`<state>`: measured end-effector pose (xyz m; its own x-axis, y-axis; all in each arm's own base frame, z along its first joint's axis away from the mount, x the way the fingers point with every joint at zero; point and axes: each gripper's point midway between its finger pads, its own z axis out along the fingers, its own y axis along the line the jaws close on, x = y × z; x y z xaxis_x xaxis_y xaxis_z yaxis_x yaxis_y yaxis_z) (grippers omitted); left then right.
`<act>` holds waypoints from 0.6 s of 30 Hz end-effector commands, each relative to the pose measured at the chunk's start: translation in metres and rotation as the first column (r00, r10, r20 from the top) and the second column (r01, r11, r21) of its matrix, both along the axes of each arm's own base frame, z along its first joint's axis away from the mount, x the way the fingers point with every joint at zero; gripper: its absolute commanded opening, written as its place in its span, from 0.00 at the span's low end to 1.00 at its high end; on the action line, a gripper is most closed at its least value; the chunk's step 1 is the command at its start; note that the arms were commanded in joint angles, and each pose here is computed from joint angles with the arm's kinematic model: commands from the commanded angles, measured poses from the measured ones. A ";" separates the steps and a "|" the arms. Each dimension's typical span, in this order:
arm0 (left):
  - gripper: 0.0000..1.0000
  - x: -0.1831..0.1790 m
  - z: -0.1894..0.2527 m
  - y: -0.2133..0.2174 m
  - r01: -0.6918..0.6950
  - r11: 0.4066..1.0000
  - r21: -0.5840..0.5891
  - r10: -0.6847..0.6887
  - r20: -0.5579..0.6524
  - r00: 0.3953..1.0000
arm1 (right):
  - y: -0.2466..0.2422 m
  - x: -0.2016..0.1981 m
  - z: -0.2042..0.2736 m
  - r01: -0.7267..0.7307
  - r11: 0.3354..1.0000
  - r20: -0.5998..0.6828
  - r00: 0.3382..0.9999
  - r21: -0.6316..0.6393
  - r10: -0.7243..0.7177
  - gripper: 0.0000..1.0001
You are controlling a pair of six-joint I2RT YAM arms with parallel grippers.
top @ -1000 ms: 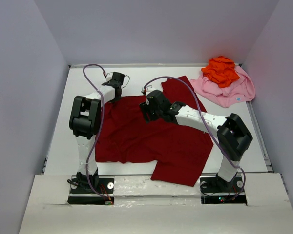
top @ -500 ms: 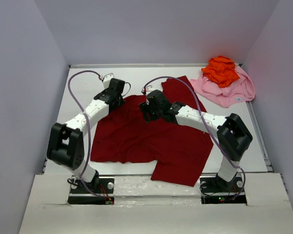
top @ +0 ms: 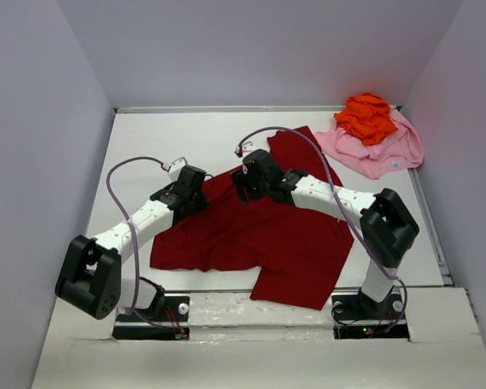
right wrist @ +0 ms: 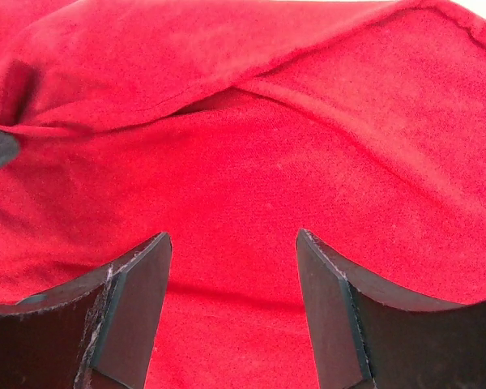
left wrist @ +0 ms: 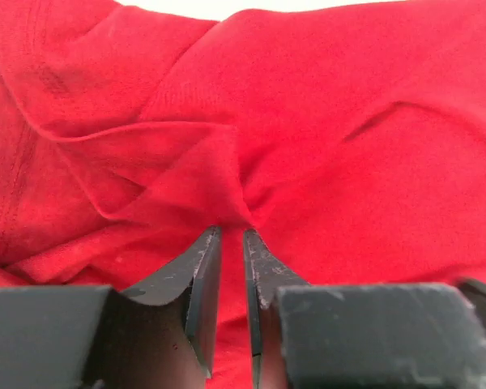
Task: Fold and stack the t-shirts
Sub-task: Flatten out the 1/3-folded T-shirt at the center of the board.
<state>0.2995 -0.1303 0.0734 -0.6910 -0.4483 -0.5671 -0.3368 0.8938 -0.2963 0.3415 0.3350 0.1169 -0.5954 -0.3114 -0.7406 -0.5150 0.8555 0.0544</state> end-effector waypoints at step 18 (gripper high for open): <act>0.27 0.057 0.041 0.004 -0.053 0.989 0.139 0.037 0.117 0.992 | 0.003 0.008 0.003 0.005 1.000 0.018 1.000 0.013 -0.005 0.69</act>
<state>0.3595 -0.1310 0.1259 -0.5876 -0.3996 -0.7036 -0.3365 0.9115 -0.2367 0.3416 0.3348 0.1165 -0.5961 -0.3117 -0.7399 -0.5146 0.8557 0.0541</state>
